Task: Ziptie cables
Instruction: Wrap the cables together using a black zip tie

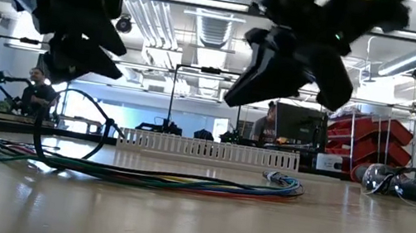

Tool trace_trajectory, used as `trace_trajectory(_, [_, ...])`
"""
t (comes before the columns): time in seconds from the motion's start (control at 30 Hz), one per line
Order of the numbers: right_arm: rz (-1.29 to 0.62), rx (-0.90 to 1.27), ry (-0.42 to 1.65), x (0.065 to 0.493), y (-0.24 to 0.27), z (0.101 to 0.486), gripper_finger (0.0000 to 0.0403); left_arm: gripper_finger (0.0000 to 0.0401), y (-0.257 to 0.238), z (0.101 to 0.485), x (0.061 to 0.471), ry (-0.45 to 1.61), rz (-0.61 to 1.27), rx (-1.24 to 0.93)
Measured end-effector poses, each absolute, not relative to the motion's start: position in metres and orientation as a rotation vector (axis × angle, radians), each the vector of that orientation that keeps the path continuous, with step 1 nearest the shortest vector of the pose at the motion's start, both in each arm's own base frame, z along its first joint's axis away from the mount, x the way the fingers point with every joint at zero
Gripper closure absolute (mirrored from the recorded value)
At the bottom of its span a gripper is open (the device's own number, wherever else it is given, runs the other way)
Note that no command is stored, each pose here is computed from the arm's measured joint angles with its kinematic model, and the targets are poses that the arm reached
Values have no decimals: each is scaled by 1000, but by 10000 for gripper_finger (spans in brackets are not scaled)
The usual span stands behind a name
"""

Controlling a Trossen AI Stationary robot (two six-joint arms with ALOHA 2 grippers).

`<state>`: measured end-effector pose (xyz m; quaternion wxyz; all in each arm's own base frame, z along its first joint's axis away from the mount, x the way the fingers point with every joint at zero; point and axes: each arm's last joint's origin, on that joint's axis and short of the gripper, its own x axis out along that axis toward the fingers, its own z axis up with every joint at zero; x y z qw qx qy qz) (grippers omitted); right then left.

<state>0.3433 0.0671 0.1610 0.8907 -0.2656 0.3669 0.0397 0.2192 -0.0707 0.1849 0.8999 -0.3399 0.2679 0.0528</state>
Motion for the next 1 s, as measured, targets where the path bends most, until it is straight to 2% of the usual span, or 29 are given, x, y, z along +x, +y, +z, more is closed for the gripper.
trace_trajectory(0.1, [71, -567, 594, 333, 59, 155, 382, 210, -74, 187, 227, 636, 183, -771])
trace_trajectory(0.2, [140, -573, 437, 327, 50, 147, 376, 192, -80, 190, 235, 739, 268, -822])
trace_trajectory(0.4, [290, -516, 247, 333, 38, 142, 357, 202, -104, 217, 253, 850, 387, -869])
trace_trajectory(0.57, [330, -502, 227, 343, 43, 143, 334, 227, -140, 228, 256, 928, 495, -826])
trace_trajectory(0.7, [391, -470, 262, 342, 59, 141, 307, 231, -165, 225, 254, 951, 588, -786])
trace_trajectory(1.0, [406, -453, 386, 329, 76, 145, 239, 189, -181, 211, 263, 869, 735, -827])
